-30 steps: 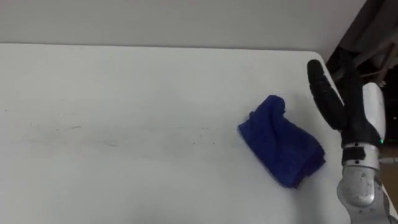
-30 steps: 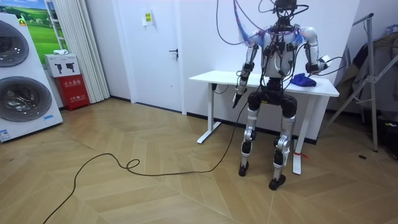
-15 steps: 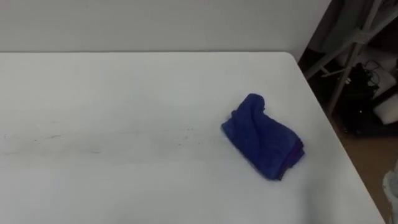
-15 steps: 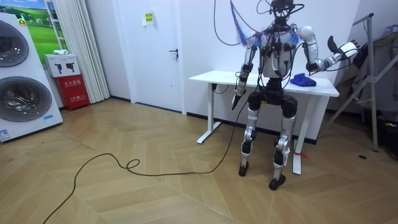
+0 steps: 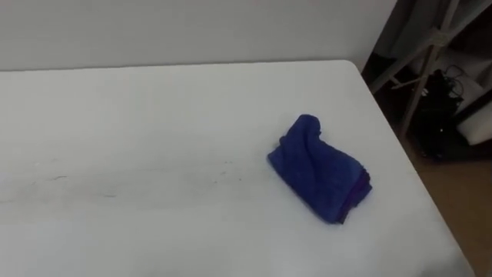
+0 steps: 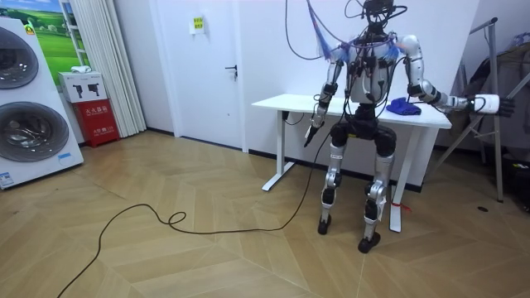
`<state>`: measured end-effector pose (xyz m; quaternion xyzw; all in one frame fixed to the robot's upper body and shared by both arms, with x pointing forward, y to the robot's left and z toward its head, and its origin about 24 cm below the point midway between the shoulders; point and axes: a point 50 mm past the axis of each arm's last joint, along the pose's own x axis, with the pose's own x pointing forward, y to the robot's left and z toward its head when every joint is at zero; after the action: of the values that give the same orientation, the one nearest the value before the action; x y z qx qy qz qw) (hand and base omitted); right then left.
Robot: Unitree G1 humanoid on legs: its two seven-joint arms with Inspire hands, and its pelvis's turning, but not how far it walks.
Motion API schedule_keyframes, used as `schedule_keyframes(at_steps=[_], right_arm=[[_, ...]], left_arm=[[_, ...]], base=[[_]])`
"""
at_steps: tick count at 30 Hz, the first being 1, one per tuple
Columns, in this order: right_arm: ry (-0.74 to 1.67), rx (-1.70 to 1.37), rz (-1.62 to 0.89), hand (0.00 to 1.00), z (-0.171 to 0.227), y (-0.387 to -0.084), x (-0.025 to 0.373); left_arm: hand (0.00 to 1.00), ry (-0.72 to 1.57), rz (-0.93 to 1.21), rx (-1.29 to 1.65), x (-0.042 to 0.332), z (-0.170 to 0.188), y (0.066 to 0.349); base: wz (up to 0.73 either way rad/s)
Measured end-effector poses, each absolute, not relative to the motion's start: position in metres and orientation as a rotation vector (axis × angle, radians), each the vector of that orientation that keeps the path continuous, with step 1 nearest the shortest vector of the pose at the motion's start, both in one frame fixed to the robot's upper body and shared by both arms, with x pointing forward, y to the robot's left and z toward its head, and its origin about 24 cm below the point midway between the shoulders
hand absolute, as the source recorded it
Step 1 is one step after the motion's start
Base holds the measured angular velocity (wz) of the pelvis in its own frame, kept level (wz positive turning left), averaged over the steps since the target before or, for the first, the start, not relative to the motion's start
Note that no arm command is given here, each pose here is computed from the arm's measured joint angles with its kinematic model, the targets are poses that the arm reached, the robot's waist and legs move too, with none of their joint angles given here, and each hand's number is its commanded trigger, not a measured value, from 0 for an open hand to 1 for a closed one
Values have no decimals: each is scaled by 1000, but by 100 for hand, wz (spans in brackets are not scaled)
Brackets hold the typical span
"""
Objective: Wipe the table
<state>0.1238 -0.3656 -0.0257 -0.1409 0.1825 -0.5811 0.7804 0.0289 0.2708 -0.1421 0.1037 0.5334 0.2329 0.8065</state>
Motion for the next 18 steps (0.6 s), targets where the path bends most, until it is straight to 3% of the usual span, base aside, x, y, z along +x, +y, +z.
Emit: schedule_keyframes(at_steps=[7,14,18], right_arm=[[682,-75,-1470,0,-77,-357,67],[1099,65,-1590,0,-129,-313,-15],[1243,95,-1540,0,-140,-295,-40]], left_arm=[[0,1140,505,214,30,-142,270],[0,1170,517,211,23,-146,268],[0,1220,499,193,15,-152,260]], base=[[2],[0],[-4]])
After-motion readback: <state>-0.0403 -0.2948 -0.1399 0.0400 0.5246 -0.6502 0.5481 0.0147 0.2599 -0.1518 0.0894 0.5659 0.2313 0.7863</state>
